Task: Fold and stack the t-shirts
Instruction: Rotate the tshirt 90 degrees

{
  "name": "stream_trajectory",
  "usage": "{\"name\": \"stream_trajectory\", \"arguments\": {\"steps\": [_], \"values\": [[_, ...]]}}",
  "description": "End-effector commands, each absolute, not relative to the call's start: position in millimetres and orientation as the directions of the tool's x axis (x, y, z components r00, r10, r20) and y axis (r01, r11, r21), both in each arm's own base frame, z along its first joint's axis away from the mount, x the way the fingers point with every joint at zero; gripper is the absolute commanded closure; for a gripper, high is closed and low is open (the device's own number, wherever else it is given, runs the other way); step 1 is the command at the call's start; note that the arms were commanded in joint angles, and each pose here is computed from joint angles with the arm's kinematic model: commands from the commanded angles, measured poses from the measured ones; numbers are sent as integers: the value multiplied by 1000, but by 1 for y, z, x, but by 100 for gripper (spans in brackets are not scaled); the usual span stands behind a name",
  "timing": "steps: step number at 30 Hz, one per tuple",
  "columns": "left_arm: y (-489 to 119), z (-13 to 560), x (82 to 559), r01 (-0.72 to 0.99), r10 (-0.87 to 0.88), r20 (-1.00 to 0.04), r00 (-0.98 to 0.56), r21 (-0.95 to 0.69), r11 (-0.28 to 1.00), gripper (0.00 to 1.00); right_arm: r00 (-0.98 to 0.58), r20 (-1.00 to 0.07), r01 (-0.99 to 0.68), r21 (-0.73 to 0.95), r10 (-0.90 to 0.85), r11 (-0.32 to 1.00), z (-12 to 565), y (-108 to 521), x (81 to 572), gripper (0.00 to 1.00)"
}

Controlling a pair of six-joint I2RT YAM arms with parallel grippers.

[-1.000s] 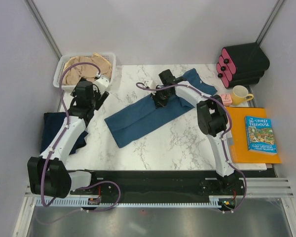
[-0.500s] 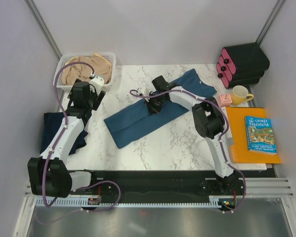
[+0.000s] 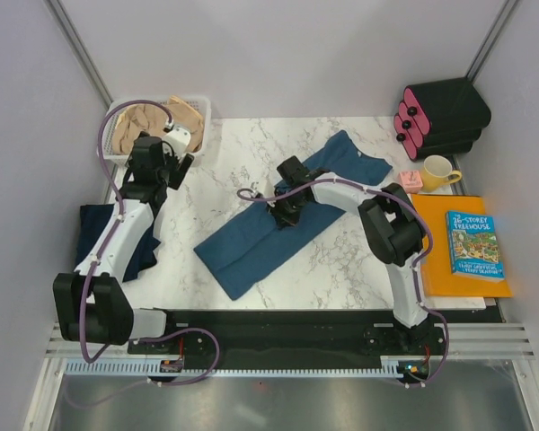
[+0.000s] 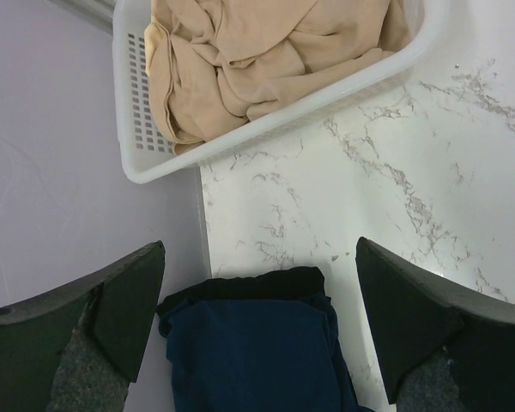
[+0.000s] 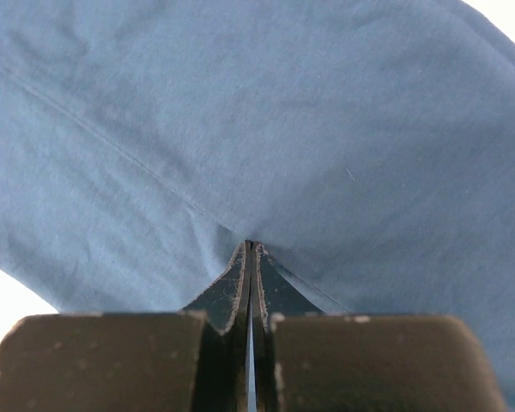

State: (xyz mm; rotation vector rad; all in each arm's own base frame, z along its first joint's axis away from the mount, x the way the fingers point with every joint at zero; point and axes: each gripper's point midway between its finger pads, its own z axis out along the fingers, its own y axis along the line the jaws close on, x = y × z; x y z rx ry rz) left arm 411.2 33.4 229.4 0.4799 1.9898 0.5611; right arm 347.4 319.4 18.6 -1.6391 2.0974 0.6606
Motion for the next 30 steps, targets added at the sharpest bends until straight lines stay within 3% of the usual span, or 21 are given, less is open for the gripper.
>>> {"name": "stream_trajectory", "arguments": {"steps": [1,6,7,8,9,13,17,25,30], "values": [[25,256,431,74,528,-768,-363,541,838,1,-240,-371,-963,209,-897,171,-6,274,279,100],[19,256,441,95,524,-775,-352,528,844,1,-141,-312,-983,156,-940,96,4,248,247,99],[18,254,442,99,518,-779,-352,520,849,1,-135,-305,-987,130,-943,99,7,244,250,95],[17,254,443,100,516,-781,-351,516,850,1,-124,-314,-992,72,-941,106,21,241,257,82],[15,250,443,114,514,-782,-353,510,853,1,-122,-322,-992,38,-939,116,31,240,264,77],[10,242,444,138,503,-787,-356,488,862,1,-182,-395,-969,-81,-900,231,83,233,294,67],[6,242,447,160,509,-786,-351,485,860,1,-196,-397,-941,-181,-897,286,99,206,308,57],[5,244,448,161,505,-790,-348,480,862,1,-65,-200,-888,-436,-978,148,84,128,333,54],[7,243,444,161,519,-779,-352,496,853,1,-70,-208,-861,-482,-976,164,80,123,347,54]]}}
